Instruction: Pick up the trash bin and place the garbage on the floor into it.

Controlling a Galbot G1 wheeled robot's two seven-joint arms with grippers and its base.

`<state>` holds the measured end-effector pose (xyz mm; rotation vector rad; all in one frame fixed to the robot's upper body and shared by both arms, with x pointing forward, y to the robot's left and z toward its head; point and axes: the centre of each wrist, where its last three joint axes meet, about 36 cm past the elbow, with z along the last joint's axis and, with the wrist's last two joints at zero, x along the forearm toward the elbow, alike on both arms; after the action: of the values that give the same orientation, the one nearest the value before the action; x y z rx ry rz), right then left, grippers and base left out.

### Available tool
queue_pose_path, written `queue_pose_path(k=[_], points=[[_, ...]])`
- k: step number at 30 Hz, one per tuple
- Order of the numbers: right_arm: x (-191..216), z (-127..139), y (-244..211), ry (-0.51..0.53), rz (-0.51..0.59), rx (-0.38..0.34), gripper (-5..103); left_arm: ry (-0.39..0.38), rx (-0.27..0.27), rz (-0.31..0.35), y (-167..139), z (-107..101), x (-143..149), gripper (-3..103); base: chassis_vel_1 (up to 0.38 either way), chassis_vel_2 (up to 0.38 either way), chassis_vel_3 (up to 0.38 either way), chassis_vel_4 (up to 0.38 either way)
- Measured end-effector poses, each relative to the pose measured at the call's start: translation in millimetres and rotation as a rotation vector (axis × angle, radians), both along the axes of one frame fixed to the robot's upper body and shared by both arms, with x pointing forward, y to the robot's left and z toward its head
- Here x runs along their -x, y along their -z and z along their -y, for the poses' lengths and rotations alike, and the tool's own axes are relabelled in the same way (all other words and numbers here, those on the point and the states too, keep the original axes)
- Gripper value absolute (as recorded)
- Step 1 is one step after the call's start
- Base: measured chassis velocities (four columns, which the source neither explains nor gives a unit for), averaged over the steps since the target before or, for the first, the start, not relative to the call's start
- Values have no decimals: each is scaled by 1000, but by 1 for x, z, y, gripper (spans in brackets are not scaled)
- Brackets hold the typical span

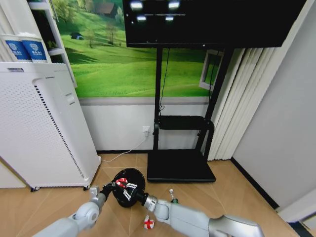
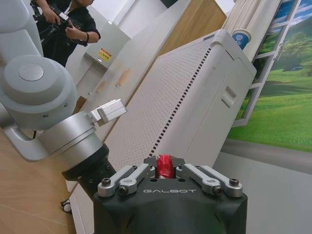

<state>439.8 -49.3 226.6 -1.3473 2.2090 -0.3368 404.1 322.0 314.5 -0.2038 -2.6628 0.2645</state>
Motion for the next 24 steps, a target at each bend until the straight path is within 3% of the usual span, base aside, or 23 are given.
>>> queue_pose_path(k=[2,8,12,15,18,22,23,24], points=[[0,0,0,0,0,0,11,0,0,0,0,0,0,6,0,0,0,0],[5,4,5,2,-12,8,37,3,5,-4,1,3,3,6,0,0,0,0],[7,8,10,14,-24,14,47,0,11,-6,4,8,4,6,0,0,0,0],[-6,21,10,77,-27,13,63,-23,10,-3,3,6,9,6,0,0,0,0],[-14,29,9,115,-31,7,69,-39,8,6,-3,-2,14,6,0,0,0,0],[-37,78,11,243,-31,35,90,-83,-37,30,-18,-35,43,6,0,0,0,0],[-37,78,11,243,-31,35,90,-83,-37,30,-18,-35,43,6,0,0,0,0],[-37,110,17,304,-38,59,95,-79,-43,20,-18,-36,48,6,0,0,0,0]])
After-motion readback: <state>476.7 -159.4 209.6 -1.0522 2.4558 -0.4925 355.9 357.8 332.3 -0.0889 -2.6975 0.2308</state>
